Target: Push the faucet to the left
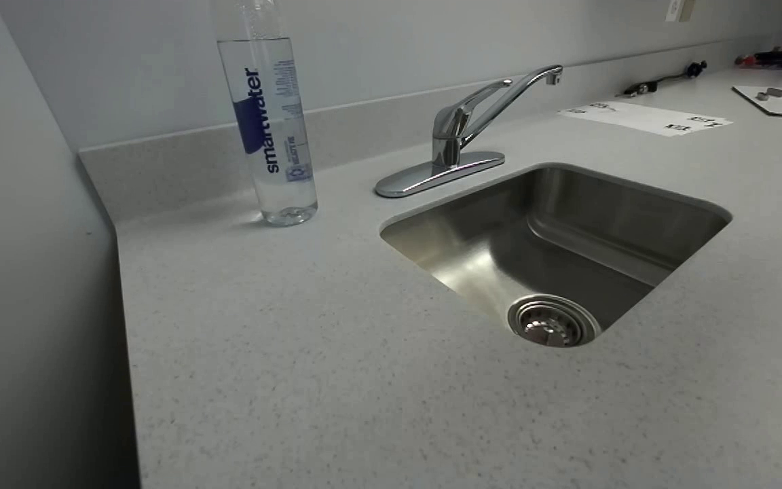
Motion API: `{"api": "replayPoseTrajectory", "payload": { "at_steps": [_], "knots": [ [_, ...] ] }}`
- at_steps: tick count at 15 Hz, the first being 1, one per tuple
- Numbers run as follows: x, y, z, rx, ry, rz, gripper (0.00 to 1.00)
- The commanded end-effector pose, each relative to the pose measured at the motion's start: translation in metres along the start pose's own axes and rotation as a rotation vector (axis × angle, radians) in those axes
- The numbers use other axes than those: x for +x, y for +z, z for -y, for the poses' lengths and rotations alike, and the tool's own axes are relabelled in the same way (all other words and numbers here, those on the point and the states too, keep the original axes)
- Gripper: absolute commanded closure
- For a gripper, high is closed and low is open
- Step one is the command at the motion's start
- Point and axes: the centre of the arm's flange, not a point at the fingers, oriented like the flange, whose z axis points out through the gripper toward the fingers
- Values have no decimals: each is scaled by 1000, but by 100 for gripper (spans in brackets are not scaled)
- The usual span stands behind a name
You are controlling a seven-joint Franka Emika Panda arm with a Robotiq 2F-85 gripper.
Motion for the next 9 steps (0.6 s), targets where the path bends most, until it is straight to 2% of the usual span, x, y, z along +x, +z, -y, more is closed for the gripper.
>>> {"api": "replayPoseTrajectory", "payload": {
  "at_steps": [1, 9],
  "knots": [
    [46, -20, -19, -15, 70, -36, 0],
    [118, -56, -62, -42, 166, -158, 0]
  ]
}}
